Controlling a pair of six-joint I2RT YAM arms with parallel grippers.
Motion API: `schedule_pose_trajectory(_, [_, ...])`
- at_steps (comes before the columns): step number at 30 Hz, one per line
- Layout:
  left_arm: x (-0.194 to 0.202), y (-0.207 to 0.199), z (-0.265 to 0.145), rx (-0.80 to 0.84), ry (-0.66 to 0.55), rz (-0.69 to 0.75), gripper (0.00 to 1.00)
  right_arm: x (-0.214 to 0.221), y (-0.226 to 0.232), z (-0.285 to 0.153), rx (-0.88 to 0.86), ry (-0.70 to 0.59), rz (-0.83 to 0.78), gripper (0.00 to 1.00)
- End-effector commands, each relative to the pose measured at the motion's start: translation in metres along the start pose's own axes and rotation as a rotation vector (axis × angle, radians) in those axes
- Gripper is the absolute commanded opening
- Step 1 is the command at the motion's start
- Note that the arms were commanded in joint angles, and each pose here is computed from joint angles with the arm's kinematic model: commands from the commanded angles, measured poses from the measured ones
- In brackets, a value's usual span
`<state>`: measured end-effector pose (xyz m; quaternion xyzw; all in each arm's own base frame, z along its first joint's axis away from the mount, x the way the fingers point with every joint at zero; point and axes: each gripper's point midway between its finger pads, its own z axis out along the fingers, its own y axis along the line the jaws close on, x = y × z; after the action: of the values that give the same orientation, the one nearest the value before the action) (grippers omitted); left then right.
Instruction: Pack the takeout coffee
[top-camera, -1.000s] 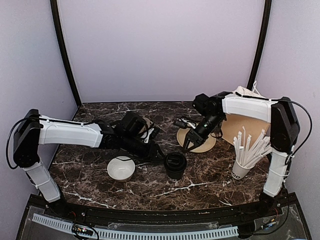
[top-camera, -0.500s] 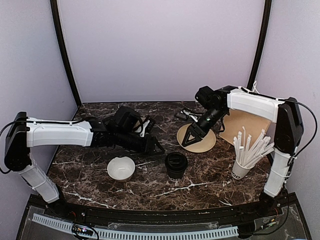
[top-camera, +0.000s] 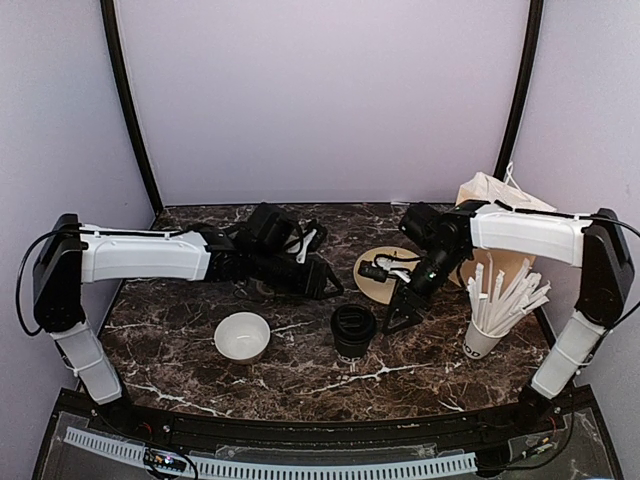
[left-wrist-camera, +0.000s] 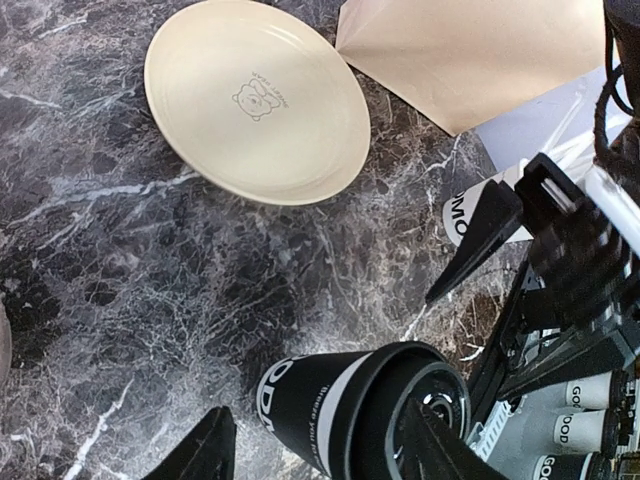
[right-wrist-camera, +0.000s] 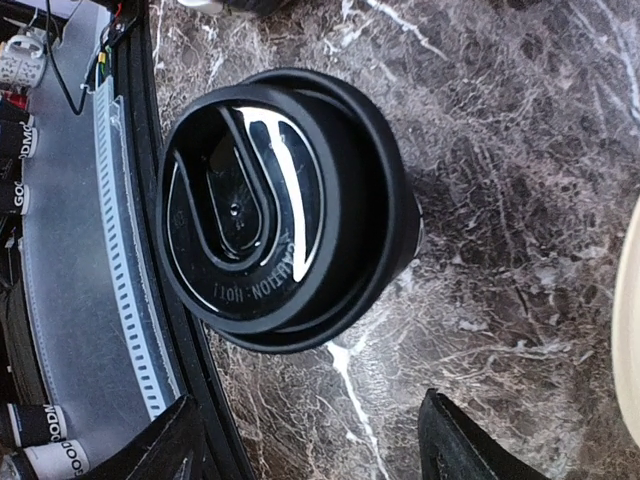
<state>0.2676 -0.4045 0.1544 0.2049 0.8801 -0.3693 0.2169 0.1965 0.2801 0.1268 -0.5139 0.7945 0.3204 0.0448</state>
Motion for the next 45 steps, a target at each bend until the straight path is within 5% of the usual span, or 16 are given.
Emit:
schedule_pose_trajectory(1, [-0.003, -0.002, 0.0, 0.03, -0.019, 0.02, 0.6, -0.007, -0.004, 0.016, 0.003, 0.012, -0.034, 0.68])
schedule_pose_trajectory(9, [0.013, -0.002, -0.006, 0.085, -0.012, -0.014, 0.57, -0.031, -0.038, 0.007, 0.078, -0.025, 0.049, 0.53])
schedule_pose_trajectory(20, [0.024, 0.004, -0.014, 0.07, -0.007, -0.062, 0.54, -0.046, -0.072, -0.003, 0.118, -0.072, 0.137, 0.51])
schedule_pose_trajectory(32, [0.03, 0.025, -0.036, -0.081, -0.01, -0.204, 0.53, -0.043, -0.046, -0.018, 0.043, -0.104, 0.159, 0.58])
schedule_pose_trajectory(45, [0.064, 0.0, -0.033, 0.118, 0.082, -0.405, 0.41, -0.042, -0.025, -0.003, -0.15, -0.119, 0.223, 0.46])
